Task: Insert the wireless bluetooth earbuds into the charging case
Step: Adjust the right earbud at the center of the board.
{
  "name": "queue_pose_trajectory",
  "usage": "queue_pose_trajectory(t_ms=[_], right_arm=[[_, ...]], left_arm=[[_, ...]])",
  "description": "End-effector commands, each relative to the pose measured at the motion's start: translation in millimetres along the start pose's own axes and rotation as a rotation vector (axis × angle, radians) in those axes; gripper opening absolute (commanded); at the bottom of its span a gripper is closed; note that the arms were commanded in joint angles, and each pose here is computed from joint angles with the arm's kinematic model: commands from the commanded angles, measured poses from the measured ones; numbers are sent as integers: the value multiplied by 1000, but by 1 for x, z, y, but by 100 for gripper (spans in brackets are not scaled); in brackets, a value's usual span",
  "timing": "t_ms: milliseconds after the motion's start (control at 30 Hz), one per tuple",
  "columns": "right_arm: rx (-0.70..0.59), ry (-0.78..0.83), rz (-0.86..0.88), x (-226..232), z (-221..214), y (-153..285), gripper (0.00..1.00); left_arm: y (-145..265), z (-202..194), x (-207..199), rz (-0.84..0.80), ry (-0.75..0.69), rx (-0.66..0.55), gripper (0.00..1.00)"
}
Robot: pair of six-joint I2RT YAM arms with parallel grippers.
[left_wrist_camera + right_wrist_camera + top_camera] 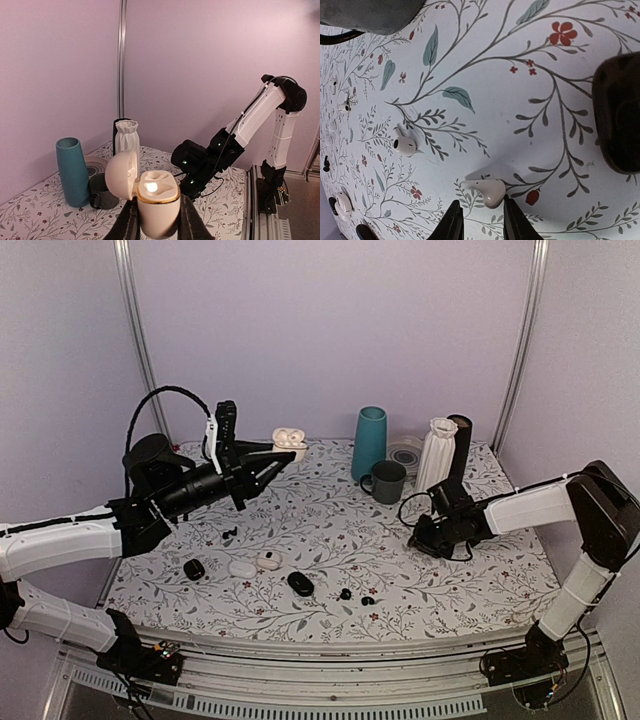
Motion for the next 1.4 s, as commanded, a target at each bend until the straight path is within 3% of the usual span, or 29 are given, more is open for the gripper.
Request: queue_pose_trajectory(t_ms=[0, 400, 1033, 1367], right_arm=[[-11, 40, 27, 13, 15, -6, 27], [21, 153, 28, 30, 30, -21, 27], [-50, 226, -100, 28, 46, 1, 20], [-15, 277, -112, 33, 45, -9, 20]], left_arm=[[6, 8, 4, 20, -9, -23, 0], [9, 7, 7, 33, -10, -22, 0], [9, 8, 6, 24, 3, -24, 0], [10, 9, 4, 19, 8, -27, 0]])
Point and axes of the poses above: each gripper's point midway between its finger pads, its own y axis back along the fingers, its own x axis along the line the jaws close on, z = x × y, the point moved 2 cm from there along y, back along the fingers, and after that the axes turned 10 degrees about y, right-handed, at the moved point
